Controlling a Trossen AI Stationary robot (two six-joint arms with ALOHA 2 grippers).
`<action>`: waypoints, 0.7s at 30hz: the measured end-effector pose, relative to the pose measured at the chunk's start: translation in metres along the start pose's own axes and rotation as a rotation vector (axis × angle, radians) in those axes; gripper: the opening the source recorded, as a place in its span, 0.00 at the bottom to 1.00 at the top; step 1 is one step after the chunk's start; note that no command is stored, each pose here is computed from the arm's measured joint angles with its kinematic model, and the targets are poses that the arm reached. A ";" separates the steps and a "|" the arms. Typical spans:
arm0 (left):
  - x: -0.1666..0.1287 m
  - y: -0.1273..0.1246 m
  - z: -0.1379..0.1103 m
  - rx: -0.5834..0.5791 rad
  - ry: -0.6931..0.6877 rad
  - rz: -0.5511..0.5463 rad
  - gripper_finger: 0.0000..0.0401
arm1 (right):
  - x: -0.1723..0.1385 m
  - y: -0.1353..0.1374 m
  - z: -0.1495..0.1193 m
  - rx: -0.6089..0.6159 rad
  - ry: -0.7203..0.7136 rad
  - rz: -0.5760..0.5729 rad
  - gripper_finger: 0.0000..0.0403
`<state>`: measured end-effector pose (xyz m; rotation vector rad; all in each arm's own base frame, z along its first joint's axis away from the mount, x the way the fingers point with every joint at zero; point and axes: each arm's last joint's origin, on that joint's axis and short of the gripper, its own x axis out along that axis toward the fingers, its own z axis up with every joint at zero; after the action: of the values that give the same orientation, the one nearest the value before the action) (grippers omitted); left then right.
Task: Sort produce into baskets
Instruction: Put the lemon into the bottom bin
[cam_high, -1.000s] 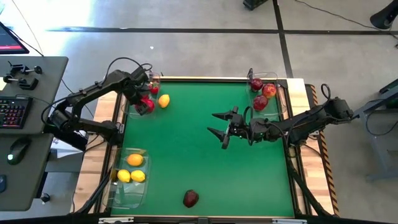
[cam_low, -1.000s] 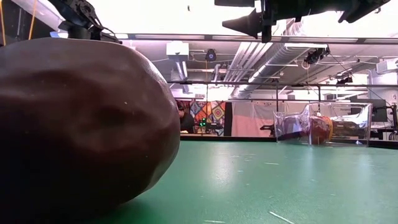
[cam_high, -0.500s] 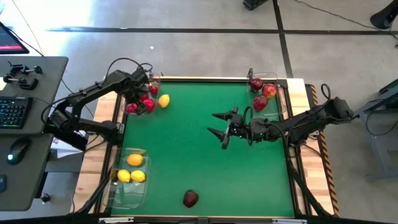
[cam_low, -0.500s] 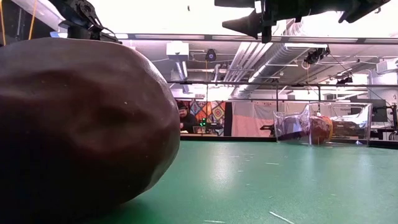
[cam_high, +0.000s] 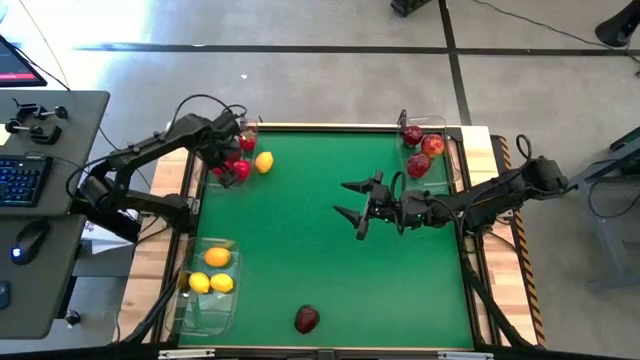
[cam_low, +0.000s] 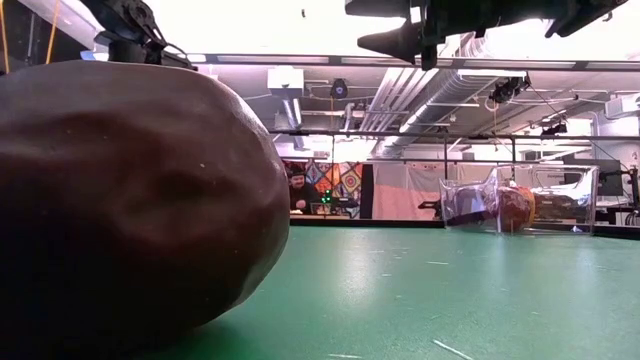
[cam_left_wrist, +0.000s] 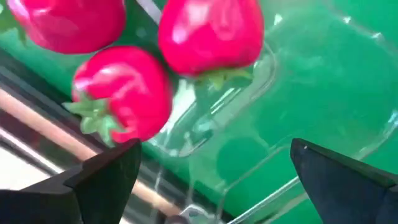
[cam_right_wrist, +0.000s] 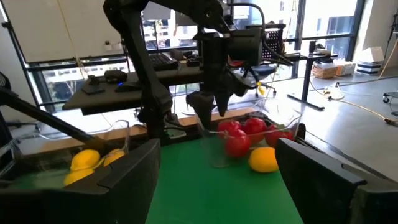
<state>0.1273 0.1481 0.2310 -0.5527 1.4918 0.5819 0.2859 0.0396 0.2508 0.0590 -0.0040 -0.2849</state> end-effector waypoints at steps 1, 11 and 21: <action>0.000 -0.002 0.000 0.016 0.009 0.016 0.99 | 0.000 0.000 0.000 -0.003 -0.001 -0.001 0.76; -0.015 -0.034 -0.001 0.197 -0.139 0.231 0.75 | 0.000 -0.002 -0.001 -0.039 0.006 -0.055 0.49; -0.034 -0.077 0.001 0.246 -0.448 0.058 0.47 | 0.000 -0.002 -0.003 -0.058 0.025 -0.054 0.14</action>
<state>0.1786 0.0905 0.2637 -0.1711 1.1329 0.5166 0.2853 0.0383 0.2480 0.0050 0.0306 -0.3381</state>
